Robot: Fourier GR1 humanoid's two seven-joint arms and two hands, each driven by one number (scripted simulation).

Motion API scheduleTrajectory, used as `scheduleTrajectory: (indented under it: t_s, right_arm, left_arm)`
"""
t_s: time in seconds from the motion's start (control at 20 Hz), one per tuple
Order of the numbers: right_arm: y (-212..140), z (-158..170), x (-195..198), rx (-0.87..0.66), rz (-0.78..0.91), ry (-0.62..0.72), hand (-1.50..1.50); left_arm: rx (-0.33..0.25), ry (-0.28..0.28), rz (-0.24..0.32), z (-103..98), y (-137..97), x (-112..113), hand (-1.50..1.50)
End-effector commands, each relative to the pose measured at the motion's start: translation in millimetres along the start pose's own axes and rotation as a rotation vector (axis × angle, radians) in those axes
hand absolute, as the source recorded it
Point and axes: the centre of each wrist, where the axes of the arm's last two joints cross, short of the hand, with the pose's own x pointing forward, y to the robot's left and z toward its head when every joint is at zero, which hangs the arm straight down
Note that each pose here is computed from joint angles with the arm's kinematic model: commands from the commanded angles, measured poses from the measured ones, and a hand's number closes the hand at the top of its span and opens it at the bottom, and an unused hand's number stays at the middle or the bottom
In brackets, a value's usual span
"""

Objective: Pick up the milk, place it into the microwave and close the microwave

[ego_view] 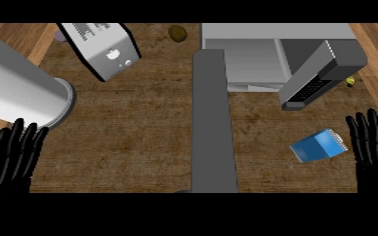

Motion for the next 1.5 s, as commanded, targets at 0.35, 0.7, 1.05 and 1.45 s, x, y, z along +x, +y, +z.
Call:
scheduleTrajectory:
  t_s: [0.35, 0.7, 1.05, 1.45]
  right_arm:
    - [-31.9, 5.5, -46.2, -0.079, 0.107, 0.035, -1.5]
    - [-64.6, 20.0, -93.2, -0.05, 0.141, 0.087, -1.5]
    - [-79.0, 14.3, -109.3, -0.025, 0.12, 0.125, -1.5]
    - [-85.7, -1.7, -139.2, -0.015, 0.159, 0.167, -1.5]
  left_arm:
    - [-0.012, -0.003, -0.023, 7.5, -2.1, 12.0, -1.5]
    - [0.005, 0.002, -0.006, 0.6, -3.4, 3.0, -1.5]
    - [0.004, -0.011, -0.007, 15.5, 4.9, 3.5, -1.5]
    - [-0.006, 0.003, 0.001, 11.4, 1.2, -6.0, -1.5]
